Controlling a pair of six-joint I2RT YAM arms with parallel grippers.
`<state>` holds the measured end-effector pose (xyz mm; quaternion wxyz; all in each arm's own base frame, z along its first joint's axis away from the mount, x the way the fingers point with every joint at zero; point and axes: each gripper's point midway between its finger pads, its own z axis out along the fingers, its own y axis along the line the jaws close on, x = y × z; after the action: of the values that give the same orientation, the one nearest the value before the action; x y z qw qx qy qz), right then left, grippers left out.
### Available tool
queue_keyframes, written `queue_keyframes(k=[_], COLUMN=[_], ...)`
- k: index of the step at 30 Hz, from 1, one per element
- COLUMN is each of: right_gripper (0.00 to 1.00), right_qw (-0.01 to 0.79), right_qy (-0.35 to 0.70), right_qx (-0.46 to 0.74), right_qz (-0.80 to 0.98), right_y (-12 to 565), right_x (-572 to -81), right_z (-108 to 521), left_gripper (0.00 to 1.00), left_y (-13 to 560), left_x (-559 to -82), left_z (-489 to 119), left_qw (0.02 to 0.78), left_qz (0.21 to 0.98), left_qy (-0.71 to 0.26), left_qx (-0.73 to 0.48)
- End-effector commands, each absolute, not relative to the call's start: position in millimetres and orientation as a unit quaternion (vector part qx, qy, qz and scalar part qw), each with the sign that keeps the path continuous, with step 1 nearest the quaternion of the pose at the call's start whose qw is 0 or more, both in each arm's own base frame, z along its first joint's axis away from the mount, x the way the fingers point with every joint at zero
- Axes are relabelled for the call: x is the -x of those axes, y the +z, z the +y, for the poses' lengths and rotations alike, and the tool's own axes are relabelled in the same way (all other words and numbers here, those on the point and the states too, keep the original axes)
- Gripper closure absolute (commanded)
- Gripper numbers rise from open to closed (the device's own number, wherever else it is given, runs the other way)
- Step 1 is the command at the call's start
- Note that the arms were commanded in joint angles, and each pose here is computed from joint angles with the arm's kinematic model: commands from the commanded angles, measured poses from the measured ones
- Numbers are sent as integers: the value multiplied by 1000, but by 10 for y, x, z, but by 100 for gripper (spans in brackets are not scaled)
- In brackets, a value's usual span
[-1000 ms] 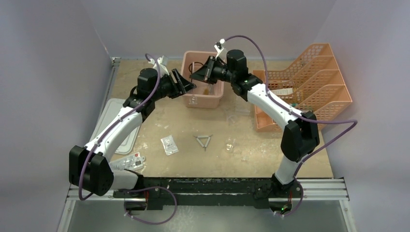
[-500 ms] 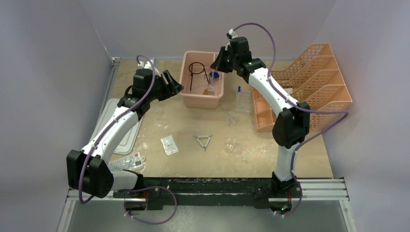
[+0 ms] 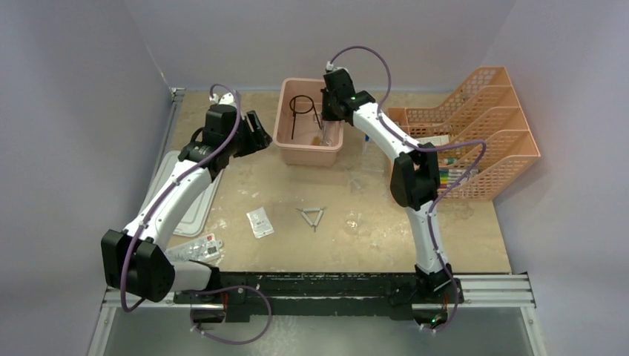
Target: Organize the chemistry lab equipment
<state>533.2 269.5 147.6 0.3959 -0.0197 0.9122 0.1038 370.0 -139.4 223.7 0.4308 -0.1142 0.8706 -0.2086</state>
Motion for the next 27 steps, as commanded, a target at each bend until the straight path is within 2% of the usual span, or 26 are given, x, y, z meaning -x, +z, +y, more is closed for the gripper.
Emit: queue_keyframes(k=[1,13,22,27], right_gripper=[96,91,80,79], right_qw=[423,392,398,407], right_qy=[68,53,50,46], right_qx=[25,-1,0,-1], right_qz=[903,918,916,912], right_y=[1626,1183,1124,1184], right_x=[-5372,-5403,-5451,-5475], right_z=[2715,2725,2735,2714], left_gripper=[40,40,40,40], left_y=[2360,2274,2276,2266], left_x=[-3782,-3783,-3773,-3771], left_z=[-1341,-1327,-1316,-1315], left_qw=[448,438,437,437], left_qz=[868,876,877,877], left_qy=[-192,-182,-180,-179], left_qx=[99,90,89,88])
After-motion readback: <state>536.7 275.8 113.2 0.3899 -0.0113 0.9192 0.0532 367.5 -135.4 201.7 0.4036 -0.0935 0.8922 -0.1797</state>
